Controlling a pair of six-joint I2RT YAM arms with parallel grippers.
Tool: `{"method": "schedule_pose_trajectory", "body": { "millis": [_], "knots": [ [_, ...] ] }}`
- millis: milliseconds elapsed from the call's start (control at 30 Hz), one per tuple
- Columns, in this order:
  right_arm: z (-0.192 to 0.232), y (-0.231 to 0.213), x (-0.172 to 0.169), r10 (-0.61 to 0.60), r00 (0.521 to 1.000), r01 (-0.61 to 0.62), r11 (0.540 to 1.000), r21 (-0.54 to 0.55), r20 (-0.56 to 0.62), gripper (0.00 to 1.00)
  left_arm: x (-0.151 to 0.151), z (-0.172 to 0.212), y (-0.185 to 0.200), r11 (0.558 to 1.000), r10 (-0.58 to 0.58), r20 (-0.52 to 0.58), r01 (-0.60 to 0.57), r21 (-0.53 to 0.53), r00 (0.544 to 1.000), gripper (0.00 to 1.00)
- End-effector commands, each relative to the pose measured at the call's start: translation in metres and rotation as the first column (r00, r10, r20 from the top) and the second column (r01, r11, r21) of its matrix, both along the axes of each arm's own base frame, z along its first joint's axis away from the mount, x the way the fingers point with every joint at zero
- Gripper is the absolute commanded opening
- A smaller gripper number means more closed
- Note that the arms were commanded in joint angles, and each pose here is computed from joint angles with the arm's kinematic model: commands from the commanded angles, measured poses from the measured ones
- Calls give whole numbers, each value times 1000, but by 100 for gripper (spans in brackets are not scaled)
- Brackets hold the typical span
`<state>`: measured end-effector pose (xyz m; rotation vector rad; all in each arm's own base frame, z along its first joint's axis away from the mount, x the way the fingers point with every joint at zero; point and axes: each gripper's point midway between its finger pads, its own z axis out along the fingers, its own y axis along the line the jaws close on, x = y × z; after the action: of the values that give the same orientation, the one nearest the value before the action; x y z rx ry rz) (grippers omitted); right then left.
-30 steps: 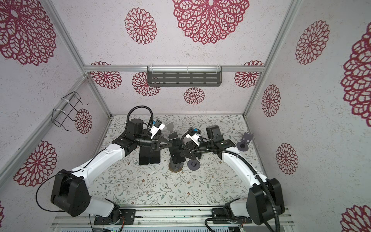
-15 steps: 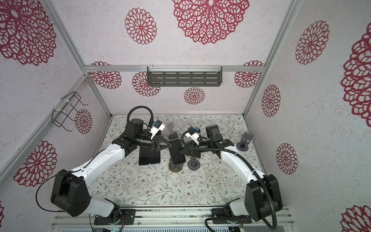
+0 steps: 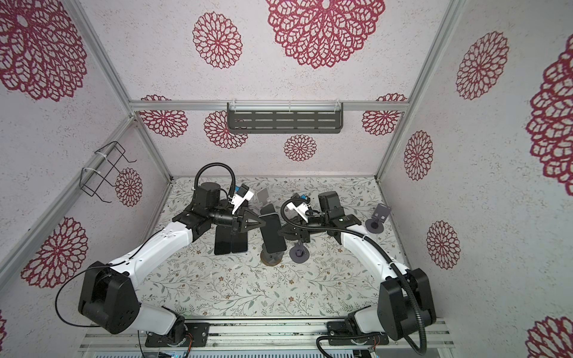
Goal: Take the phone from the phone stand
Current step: 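Grasp the black phone with the left gripper while the right gripper closes on it too, then lift the black phone off the stand with both grippers holding it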
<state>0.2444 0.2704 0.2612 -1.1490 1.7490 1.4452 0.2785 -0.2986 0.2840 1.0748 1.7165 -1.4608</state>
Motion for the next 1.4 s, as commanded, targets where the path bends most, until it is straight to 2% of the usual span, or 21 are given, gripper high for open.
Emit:
{"method": "schedule_pose_trajectory", "body": {
  "millis": [0, 33, 133, 233, 367, 967, 1367],
  "knots": [
    [17, 1, 5, -7, 1000, 6, 999, 42, 30, 0, -5, 11, -4, 999, -32, 48, 34, -38, 998, 35],
    [19, 1, 6, -17, 999, 15, 999, 47, 33, 0, -5, 11, -3, 999, -31, 47, 33, -39, 998, 47],
    [27, -3, 11, -41, 998, 39, 997, 65, 42, 0, -6, 13, -2, 999, -23, 50, 26, -45, 998, 65],
    [34, -8, 15, -62, 997, 57, 995, 85, 52, 0, -11, 14, -1, 998, -20, 59, 24, -59, 998, 72],
    [48, -14, 19, -84, 994, 74, 989, 131, 68, 0, -10, 13, 1, 997, 1, 61, 4, -80, 998, 73],
    [72, -13, 23, -85, 993, 65, 974, 217, 85, 0, -3, 20, -3, 987, 12, 64, -1, -163, 998, 39],
    [76, -11, 26, -82, 993, 58, 967, 247, 86, 0, 1, 16, -7, 987, -2, 47, 9, -159, 999, 33]
  ]
}}
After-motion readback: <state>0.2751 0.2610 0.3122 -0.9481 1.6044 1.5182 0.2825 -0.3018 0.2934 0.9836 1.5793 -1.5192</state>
